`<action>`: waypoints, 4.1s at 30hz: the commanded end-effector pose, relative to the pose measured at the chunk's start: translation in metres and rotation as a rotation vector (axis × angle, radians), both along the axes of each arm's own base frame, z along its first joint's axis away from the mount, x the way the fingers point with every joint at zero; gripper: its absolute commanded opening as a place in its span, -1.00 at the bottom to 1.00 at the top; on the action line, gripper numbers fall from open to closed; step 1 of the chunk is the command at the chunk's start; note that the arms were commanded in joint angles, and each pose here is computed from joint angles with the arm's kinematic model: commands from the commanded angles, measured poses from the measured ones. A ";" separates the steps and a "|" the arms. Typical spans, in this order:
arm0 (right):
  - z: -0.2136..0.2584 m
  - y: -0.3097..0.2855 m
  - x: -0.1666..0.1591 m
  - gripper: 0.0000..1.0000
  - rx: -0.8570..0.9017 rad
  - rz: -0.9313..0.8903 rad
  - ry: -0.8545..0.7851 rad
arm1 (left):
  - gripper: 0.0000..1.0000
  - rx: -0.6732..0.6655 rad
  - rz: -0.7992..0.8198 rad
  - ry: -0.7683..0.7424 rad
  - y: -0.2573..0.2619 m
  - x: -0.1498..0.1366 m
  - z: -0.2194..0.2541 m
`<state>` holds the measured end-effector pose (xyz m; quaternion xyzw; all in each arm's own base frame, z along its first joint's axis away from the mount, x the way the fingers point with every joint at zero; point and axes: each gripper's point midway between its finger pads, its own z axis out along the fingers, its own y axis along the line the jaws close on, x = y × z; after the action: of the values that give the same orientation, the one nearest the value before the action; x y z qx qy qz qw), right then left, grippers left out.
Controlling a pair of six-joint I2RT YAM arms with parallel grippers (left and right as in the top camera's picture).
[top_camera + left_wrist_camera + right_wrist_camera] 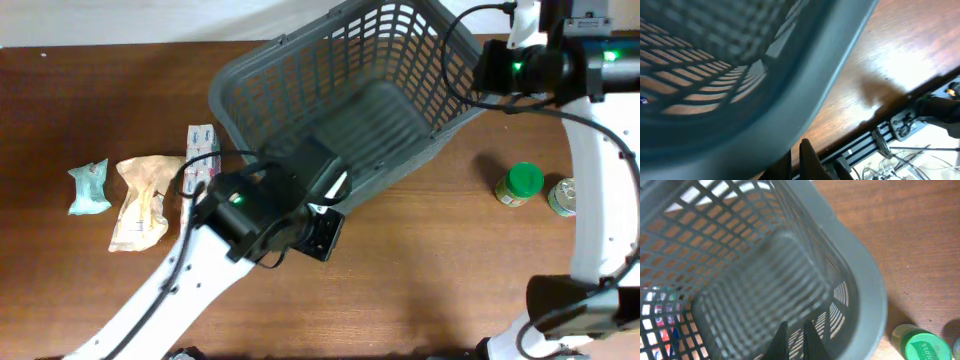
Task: Pack container
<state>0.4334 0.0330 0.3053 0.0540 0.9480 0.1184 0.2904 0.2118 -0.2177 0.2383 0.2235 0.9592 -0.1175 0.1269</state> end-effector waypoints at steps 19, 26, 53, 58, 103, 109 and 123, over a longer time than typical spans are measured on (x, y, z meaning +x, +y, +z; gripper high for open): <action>-0.039 0.009 0.002 -0.92 -0.036 0.029 0.130 | -0.96 0.056 0.053 -0.088 0.010 0.017 0.001; -0.044 0.009 -0.007 -0.92 -0.037 0.030 0.173 | -0.96 0.115 0.082 -0.141 0.021 0.027 0.002; -0.054 0.005 -0.031 -0.92 -0.054 0.024 0.282 | -0.96 0.173 0.227 -0.195 0.063 0.086 -0.006; -0.056 0.005 -0.037 -0.92 -0.054 0.024 0.304 | -0.96 0.173 0.232 -0.196 0.058 0.097 -0.014; -0.038 0.011 -0.042 -0.92 -0.037 0.073 0.249 | -0.96 0.093 0.251 -0.292 0.077 0.124 0.009; 0.010 0.016 -0.028 -0.92 -0.019 0.090 0.064 | -0.95 0.077 0.271 -0.354 0.088 0.111 0.043; 0.089 -0.054 -0.016 -0.92 -0.147 -0.148 -0.178 | -0.69 0.216 0.556 -0.625 0.181 0.097 0.115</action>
<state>0.4113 0.0108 0.4035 0.0477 0.9161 0.0684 0.3923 0.3037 -0.0636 0.3493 0.0326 0.9095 0.0572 0.4105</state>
